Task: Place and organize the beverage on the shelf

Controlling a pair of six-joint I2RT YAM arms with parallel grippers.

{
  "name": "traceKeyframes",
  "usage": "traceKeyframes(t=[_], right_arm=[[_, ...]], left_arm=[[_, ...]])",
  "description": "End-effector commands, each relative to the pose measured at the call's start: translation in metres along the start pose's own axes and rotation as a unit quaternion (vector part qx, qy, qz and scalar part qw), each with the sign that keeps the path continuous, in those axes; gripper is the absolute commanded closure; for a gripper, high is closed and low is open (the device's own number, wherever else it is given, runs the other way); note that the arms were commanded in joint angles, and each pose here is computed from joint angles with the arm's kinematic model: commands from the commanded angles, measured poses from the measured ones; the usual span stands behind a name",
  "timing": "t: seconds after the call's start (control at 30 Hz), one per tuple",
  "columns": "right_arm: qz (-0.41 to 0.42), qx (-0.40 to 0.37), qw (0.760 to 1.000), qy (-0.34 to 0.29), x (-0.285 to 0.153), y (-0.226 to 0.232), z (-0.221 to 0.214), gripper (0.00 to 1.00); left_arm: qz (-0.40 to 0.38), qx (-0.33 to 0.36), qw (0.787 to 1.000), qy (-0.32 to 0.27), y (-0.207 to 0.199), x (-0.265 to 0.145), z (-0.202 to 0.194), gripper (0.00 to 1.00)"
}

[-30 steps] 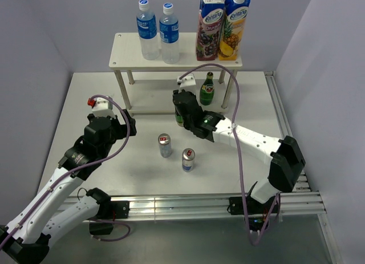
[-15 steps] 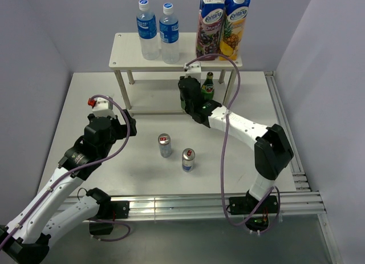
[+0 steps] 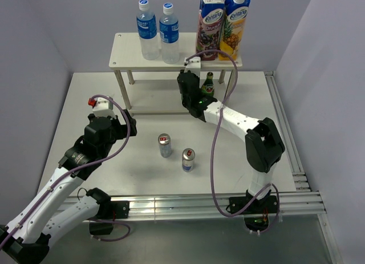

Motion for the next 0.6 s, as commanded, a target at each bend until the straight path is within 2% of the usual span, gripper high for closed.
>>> traceKeyframes(t=[0.0,0.5,0.53,0.57], right_arm=[[-0.007,0.067,0.992,-0.107,0.000,0.013,0.074,1.00],[-0.053,0.062,0.991,-0.110,0.000,-0.008,0.065,1.00],[-0.057,0.064,0.990,-0.109,0.000,-0.010,0.064,0.99],[-0.058,0.064,0.991,-0.107,-0.001,-0.009,0.062,0.90]], left_arm=[[-0.004,-0.004,1.000,-0.004,-0.001,0.001,0.003,0.05],[-0.004,-0.005,1.000,-0.004,-0.001,0.000,0.002,0.05],[-0.004,-0.005,1.000,-0.005,-0.001,0.000,0.003,0.05],[-0.004,-0.004,1.000,-0.004,-0.001,0.000,0.002,0.05]])
Point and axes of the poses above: each gripper's point midway between its finger pads, its own x axis out along the fingers, its own y axis along the line the jaws close on, z = x × y, the point moved 2 cm from there along -x, back along the fingers, and after that the axes turned 14 degrees about x, right-handed, at the moved point
